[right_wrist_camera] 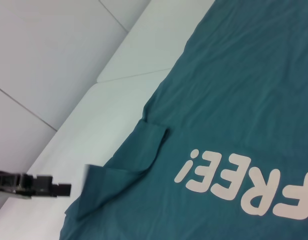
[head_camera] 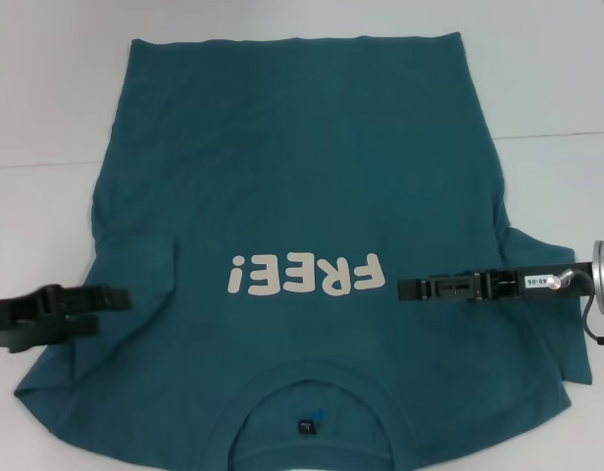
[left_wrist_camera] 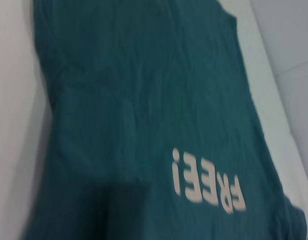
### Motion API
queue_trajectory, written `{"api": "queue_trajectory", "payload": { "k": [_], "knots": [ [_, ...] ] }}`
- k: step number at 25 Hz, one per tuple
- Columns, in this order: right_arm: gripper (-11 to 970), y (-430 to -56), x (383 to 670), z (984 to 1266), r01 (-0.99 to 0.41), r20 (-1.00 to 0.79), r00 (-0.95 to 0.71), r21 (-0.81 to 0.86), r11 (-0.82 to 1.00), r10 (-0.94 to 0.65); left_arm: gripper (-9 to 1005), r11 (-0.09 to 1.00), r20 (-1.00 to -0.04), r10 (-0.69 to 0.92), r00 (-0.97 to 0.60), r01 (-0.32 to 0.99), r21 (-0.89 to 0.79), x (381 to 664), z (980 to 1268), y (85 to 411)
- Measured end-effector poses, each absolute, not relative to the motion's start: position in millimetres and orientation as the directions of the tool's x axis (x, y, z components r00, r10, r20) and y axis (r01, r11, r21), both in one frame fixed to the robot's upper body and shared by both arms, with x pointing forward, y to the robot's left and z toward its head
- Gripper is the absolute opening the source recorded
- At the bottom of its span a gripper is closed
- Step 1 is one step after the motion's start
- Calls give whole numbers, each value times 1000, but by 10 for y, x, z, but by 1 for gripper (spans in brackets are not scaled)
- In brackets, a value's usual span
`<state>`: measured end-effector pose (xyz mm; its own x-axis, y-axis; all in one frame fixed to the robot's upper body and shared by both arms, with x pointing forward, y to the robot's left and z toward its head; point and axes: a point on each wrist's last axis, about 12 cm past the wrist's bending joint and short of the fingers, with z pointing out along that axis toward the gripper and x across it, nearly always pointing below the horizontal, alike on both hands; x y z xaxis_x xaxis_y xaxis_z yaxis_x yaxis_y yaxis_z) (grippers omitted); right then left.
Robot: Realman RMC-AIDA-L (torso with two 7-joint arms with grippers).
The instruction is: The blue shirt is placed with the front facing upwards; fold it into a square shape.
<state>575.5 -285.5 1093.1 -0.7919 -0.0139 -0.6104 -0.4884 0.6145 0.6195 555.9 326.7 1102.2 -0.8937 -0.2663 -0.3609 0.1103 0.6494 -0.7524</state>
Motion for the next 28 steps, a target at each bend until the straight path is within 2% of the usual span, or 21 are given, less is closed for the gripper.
{"api": "queue_trajectory", "payload": {
  "k": [7,19,28],
  "knots": [
    [873,-2846,5748,10916,-486,-605,-796,623,613,-15,755,641,-387,-344,-855,87,-762,5473,11053,3459],
    [870,-2856,5746,10912,-482,-604,-797,626,613,-10,755,706,-389,-431,-814,-35,-708,5704,10779,3295],
    [868,-2859,5753,10920,-484,-607,-795,624,614,-10,756,705,-399,-479,-782,-72,-706,5718,10758,3383]
  ]
}}
